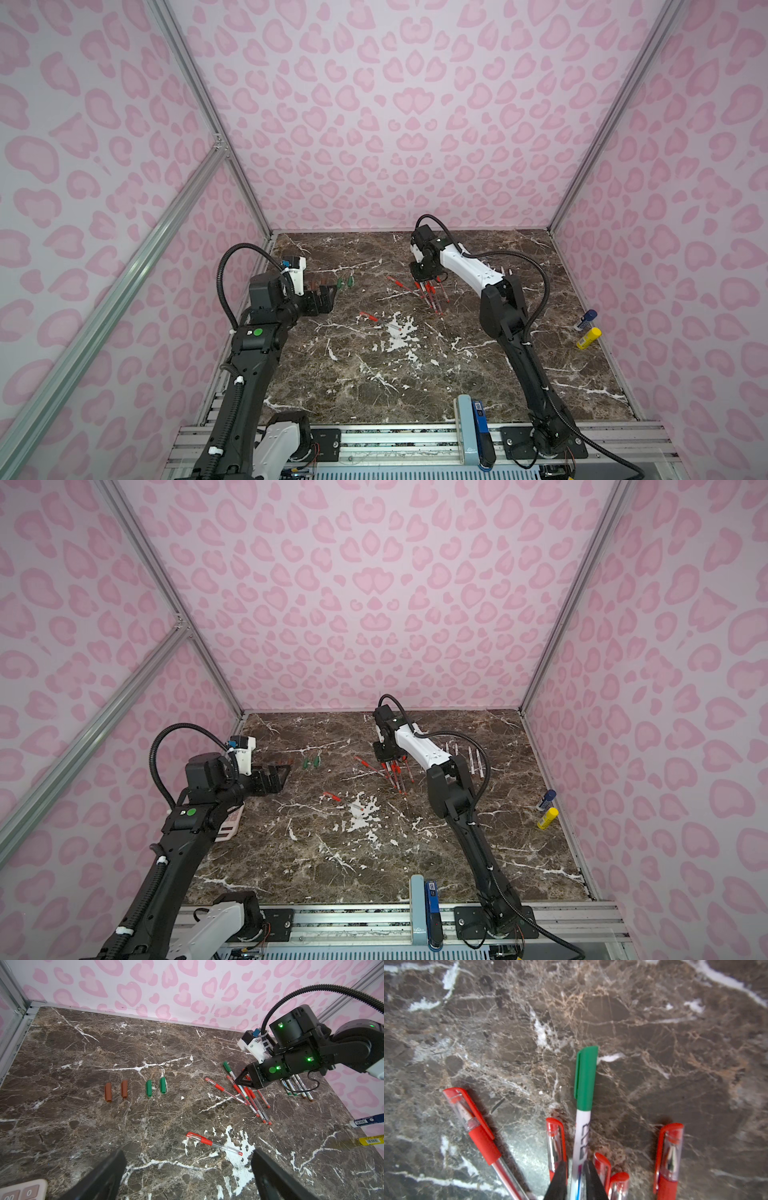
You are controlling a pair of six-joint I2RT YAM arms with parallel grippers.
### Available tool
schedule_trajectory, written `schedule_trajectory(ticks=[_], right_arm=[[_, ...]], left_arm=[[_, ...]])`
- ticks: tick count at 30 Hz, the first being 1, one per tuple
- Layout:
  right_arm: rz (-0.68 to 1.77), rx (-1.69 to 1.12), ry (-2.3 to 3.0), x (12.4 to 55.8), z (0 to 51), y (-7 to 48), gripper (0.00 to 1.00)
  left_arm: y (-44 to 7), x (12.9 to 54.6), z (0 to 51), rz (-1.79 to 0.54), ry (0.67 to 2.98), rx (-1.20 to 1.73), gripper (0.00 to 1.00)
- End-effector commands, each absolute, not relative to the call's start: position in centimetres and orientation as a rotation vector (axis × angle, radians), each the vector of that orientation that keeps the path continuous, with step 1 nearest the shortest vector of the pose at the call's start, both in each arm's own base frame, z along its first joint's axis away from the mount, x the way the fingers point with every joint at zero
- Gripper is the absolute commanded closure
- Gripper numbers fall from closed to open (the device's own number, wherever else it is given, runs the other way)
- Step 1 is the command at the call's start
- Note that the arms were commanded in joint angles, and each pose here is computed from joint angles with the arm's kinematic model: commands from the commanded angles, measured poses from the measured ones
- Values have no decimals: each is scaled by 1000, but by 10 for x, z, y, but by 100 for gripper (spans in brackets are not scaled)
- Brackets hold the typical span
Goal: Open the pen caps
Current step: 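Move the right gripper over the pen pile and grasp a green-capped marker, then lift the marker and carry its green cap to the left gripper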
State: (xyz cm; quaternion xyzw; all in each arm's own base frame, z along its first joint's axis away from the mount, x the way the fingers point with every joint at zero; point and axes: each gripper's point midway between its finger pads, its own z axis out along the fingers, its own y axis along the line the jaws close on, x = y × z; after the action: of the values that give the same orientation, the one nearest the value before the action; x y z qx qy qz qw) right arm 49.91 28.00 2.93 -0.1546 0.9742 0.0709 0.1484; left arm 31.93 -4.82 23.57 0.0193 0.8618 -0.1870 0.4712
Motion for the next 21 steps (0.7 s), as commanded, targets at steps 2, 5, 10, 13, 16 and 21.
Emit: schedule_trajectory(ticks=[2, 5, 10, 13, 16, 21], right_arm=[[179, -429, 2848, 491, 14, 275, 83], [166, -430, 2854, 490, 8, 273, 83], [175, -438, 2865, 483, -2, 276, 83], [170, -426, 2873, 482, -2, 275, 87], [197, -429, 2834, 486, 14, 279, 90], [204, -403, 2756, 498, 61, 277, 92]], left_arm=[[-48, 323, 244, -452, 2081, 62, 2], [-50, 322, 242, -458, 2077, 71, 2], [-48, 323, 244, -451, 2076, 66, 2], [-49, 322, 242, -453, 2078, 71, 2], [-48, 323, 244, -448, 2080, 61, 2], [-51, 322, 243, -474, 2080, 72, 2]])
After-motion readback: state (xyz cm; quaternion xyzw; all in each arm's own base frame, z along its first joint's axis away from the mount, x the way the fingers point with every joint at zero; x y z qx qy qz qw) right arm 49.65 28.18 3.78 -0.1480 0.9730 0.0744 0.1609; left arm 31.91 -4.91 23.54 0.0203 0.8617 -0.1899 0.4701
